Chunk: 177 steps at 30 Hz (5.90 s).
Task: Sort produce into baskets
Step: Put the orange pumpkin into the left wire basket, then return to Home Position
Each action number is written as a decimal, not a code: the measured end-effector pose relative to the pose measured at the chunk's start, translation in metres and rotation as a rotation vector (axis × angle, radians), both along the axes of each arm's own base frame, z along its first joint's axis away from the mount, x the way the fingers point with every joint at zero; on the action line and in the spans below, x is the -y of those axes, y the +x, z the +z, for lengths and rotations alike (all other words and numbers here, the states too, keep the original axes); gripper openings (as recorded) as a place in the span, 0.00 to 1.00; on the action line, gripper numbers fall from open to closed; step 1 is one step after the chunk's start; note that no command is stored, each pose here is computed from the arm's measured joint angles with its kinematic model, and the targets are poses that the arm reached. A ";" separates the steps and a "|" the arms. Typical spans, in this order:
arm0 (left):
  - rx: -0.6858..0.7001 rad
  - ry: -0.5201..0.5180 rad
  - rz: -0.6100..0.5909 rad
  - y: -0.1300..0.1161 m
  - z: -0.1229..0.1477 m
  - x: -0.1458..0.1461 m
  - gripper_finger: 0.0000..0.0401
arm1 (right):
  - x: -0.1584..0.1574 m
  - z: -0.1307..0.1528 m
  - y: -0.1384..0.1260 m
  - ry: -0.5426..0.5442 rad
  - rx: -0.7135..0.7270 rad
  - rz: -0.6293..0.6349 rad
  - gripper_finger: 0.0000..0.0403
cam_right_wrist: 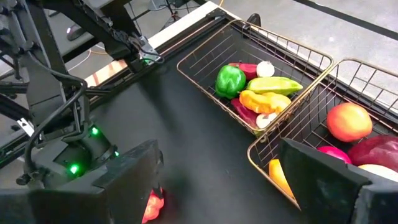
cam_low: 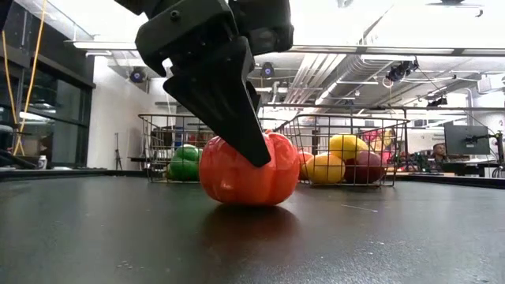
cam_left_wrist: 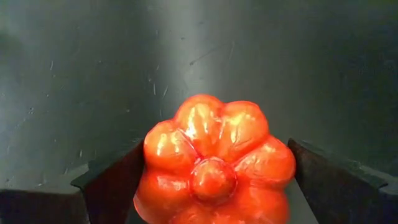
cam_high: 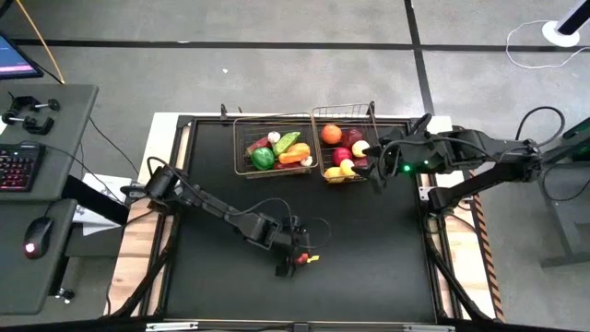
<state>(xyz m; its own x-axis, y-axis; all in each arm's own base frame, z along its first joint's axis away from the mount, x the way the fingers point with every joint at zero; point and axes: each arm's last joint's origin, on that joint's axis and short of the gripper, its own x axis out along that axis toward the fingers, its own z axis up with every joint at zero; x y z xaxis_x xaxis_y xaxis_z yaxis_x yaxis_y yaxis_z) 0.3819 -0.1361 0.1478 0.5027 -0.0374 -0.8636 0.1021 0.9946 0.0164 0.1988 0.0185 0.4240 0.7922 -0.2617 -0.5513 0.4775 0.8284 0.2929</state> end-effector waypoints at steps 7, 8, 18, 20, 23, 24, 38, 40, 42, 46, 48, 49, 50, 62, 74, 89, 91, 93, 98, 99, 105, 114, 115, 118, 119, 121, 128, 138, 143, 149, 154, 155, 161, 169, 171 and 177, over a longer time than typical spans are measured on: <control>-0.035 -0.017 0.005 -0.003 -0.003 -0.001 0.92 | 0.000 0.000 0.000 0.000 -0.001 0.000 0.80; -0.053 -0.018 0.009 -0.004 -0.003 -0.001 0.91 | 0.000 0.000 0.000 0.000 -0.001 0.000 0.80; 0.040 0.057 0.027 -0.024 0.071 -0.028 0.76 | 0.000 -0.001 0.000 -0.001 -0.006 0.001 0.80; 0.135 0.109 0.076 -0.034 0.105 -0.043 0.76 | 0.000 -0.001 0.000 -0.001 -0.010 0.001 0.80; 0.269 0.205 0.173 -0.055 0.150 -0.069 0.76 | 0.000 -0.001 -0.001 -0.002 -0.017 0.001 0.80; 0.322 0.234 0.216 -0.063 0.165 -0.078 0.76 | 0.000 -0.001 -0.001 -0.002 -0.018 0.000 0.80; 0.454 0.146 0.774 -0.124 0.196 -0.226 0.78 | 0.005 -0.001 0.003 -0.101 0.021 -0.207 0.80; 0.439 0.092 0.865 -0.124 0.183 -0.241 0.78 | 0.005 -0.002 0.006 -0.094 0.018 -0.211 0.80; 0.464 0.042 0.975 -0.125 0.181 -0.253 0.79 | 0.005 -0.004 0.007 -0.081 0.009 -0.210 0.80; 0.453 0.010 1.063 -0.130 0.177 -0.267 0.81 | 0.004 -0.008 0.009 -0.076 -0.023 -0.196 0.80; 0.469 0.019 1.016 -0.129 0.179 -0.269 0.82 | 0.003 -0.009 0.011 -0.075 -0.037 -0.191 0.80; 0.486 0.015 0.982 -0.128 0.181 -0.270 0.82 | 0.003 -0.010 0.012 -0.076 -0.041 -0.190 0.80; 0.505 0.004 0.949 -0.127 0.183 -0.272 0.83 | 0.003 -0.011 0.013 -0.077 -0.044 -0.190 0.80; 0.571 -0.040 0.902 -0.127 0.188 -0.279 0.98 | 0.003 -0.014 0.017 -0.113 -0.061 -0.210 0.80; 0.595 -0.168 0.783 -0.124 0.196 -0.258 0.99 | 0.003 -0.016 0.015 -0.126 -0.100 -0.189 0.80; 1.072 -0.406 0.423 -0.142 0.173 -0.132 0.98 | -0.003 -0.026 0.010 -0.003 -0.244 -0.016 0.80; 1.102 -0.422 0.435 -0.156 0.161 -0.126 0.98 | -0.004 -0.028 0.011 -0.009 -0.255 -0.014 0.80; 1.119 -0.438 0.469 -0.170 0.153 -0.126 0.98 | -0.006 -0.030 0.012 -0.014 -0.272 -0.010 0.80; 1.192 -0.444 0.452 -0.202 0.151 -0.131 0.96 | -0.006 -0.033 0.016 -0.022 -0.291 -0.015 0.74; 1.207 -0.439 0.440 -0.208 0.151 -0.132 0.94 | -0.006 -0.034 0.016 -0.027 -0.305 -0.018 0.71; 1.275 -0.428 0.429 -0.245 0.134 -0.135 0.67 | -0.013 -0.039 0.005 -0.042 -0.408 -0.001 0.36; 1.300 -0.525 0.459 -0.272 0.071 -0.137 0.03 | -0.031 -0.030 -0.039 -0.002 -0.408 -0.001 0.03; 1.312 -0.532 0.471 -0.273 0.066 -0.137 0.04 | -0.032 -0.029 -0.045 0.008 -0.387 -0.013 0.02; 1.335 -0.536 0.489 -0.278 0.056 -0.138 0.03 | -0.033 -0.036 -0.063 0.074 -0.321 -0.040 0.01; 1.338 -0.535 0.491 -0.279 0.053 -0.138 0.01 | -0.033 -0.042 -0.067 0.103 -0.296 -0.042 0.01; 1.330 -0.530 0.496 -0.280 0.048 -0.138 0.01 | -0.035 -0.060 -0.072 0.158 -0.248 -0.030 0.00; 1.321 -0.530 0.504 -0.281 0.047 -0.139 0.01 | -0.038 -0.123 -0.062 0.209 0.051 0.083 0.00; 1.321 -0.496 0.495 -0.281 0.046 -0.139 0.01 | 0.012 -0.166 -0.039 0.106 0.375 0.250 0.00; 1.320 -0.497 0.495 -0.281 0.046 -0.139 0.01 | 0.032 -0.176 -0.042 0.016 0.379 0.324 0.00; 1.319 -0.496 0.495 -0.281 0.046 -0.139 0.01 | 0.036 -0.194 -0.051 -0.031 0.351 0.385 0.00; 1.319 -0.497 0.495 -0.281 0.046 -0.139 0.01 | 0.034 -0.217 -0.064 0.001 0.375 0.357 0.00; 1.319 -0.496 0.495 -0.281 0.046 -0.139 0.01 | 0.034 -0.220 -0.067 0.007 0.398 0.342 0.00; 1.319 -0.496 0.495 -0.281 0.046 -0.139 0.01 | 0.034 -0.226 -0.083 -0.082 0.494 0.279 0.00; 1.320 -0.493 0.494 -0.281 0.046 -0.139 0.01 | 0.034 -0.240 -0.092 -0.180 0.533 0.244 0.00; 1.319 -0.496 0.495 -0.281 0.046 -0.139 0.01 | 0.034 -0.244 -0.093 -0.181 0.539 0.244 0.00; 1.319 -0.497 0.495 -0.281 0.046 -0.139 0.01 | 0.033 -0.249 -0.096 -0.186 0.567 0.242 0.00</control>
